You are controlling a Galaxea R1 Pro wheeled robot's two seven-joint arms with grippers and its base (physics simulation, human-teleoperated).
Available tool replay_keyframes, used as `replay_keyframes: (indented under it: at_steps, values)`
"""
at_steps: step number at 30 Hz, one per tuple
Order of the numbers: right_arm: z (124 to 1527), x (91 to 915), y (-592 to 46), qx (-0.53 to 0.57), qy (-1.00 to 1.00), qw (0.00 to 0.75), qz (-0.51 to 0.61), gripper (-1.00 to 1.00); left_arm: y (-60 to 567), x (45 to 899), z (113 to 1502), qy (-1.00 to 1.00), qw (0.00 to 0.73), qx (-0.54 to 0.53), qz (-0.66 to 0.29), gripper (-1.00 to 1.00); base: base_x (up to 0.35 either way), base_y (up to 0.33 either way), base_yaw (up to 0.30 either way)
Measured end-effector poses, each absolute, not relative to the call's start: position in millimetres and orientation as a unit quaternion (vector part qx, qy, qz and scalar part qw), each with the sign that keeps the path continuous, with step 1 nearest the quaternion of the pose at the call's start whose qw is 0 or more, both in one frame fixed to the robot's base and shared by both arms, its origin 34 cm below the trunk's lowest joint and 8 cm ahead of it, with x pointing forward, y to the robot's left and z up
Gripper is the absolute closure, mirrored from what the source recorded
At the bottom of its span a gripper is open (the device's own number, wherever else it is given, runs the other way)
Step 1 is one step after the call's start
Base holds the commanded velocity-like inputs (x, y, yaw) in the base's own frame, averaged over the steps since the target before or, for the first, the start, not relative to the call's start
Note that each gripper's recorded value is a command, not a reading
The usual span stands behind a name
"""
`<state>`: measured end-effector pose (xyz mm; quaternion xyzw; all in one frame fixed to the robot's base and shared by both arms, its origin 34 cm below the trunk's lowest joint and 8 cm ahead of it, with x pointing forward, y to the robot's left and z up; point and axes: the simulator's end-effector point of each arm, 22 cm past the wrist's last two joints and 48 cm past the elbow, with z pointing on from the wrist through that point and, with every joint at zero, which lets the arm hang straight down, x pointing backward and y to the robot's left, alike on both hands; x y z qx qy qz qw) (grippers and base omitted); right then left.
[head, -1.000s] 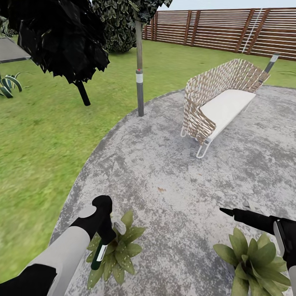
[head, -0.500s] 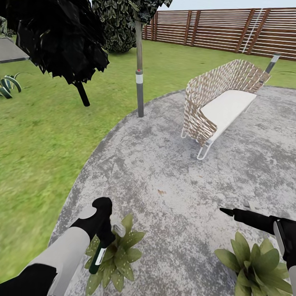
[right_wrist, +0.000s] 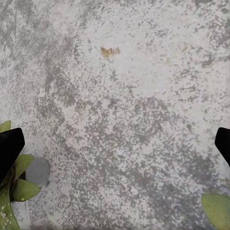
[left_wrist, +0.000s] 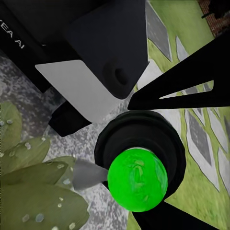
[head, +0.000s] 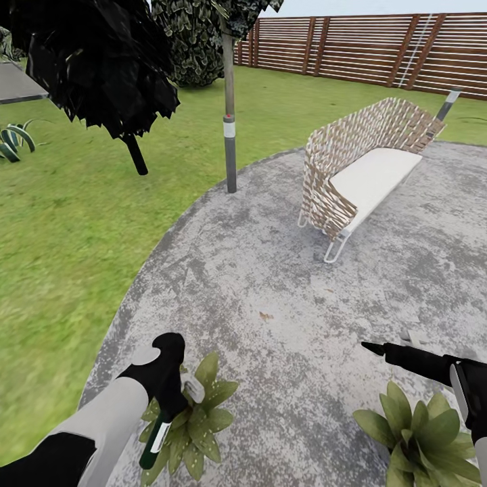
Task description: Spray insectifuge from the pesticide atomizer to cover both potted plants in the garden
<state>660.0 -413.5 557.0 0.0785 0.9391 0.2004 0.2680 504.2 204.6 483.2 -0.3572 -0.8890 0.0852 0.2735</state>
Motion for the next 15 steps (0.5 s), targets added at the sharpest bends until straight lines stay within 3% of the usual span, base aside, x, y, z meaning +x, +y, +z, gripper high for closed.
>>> replay_keyframes:
  at_steps: [7, 15]
  values:
    - [557.9, 660.2, -413.5, 0.079, 0.939, 0.269, 0.201, -1.0, 203.4, 506.4, 484.5, -0.889, 0.271, -0.359, 0.085, 1.0, 0.0, 0.0, -0.142]
    - [558.3, 660.4, -413.5, 0.079, 0.939, 0.269, 0.201, -1.0, 201.2, 504.9, 484.6, -0.886, 0.272, -0.365, 0.082, 1.0, 0.0, 0.0, -0.021]
